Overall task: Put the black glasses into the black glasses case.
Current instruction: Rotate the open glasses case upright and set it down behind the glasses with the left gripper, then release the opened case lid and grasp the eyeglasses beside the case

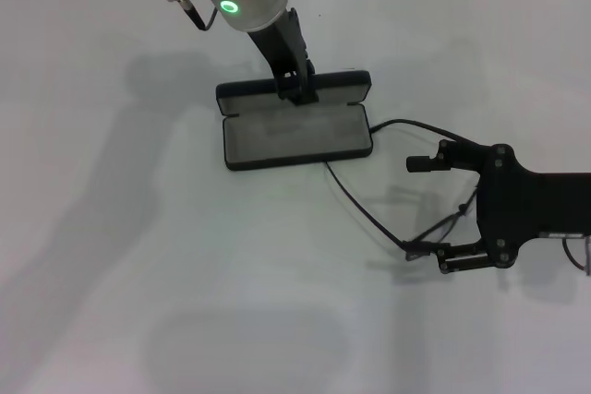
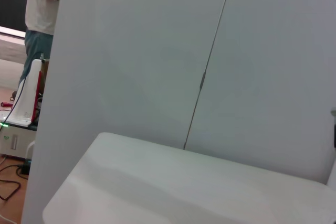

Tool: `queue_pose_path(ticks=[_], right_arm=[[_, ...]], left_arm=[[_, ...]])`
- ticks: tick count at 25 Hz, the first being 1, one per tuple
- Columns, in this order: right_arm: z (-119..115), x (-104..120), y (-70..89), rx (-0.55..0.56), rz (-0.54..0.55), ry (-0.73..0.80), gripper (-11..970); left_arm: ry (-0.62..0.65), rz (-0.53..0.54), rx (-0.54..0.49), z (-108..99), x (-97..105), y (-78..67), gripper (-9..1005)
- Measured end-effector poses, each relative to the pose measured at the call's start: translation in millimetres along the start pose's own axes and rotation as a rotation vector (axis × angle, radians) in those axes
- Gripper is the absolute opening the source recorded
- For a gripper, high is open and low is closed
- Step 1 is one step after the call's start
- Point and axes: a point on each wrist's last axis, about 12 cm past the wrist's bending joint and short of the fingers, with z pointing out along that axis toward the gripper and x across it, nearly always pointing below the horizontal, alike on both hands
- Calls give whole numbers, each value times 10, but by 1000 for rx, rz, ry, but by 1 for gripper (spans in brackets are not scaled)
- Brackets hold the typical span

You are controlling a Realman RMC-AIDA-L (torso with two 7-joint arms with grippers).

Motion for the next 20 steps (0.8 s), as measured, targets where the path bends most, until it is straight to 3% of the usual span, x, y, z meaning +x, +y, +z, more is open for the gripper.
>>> queue_pose_path(ticks=[3, 9, 13, 17, 20], right_arm=[[1, 3, -4, 0, -1, 4, 784], [-2, 8, -1, 1, 0, 6, 783], [-9, 17, 11, 4, 3, 8, 782], [-45, 22, 5, 23, 2, 8, 781], [-57, 16, -13, 42, -3, 2, 780]], left_arm=[[0, 6, 16, -14, -27, -14, 318], [-33, 13, 43, -71, -128, -21, 551], [-91, 22, 66, -120, -194, -25, 597], [-250, 35, 91, -196, -233, -26, 608], [-512, -4, 68, -269, -120, -5, 607]])
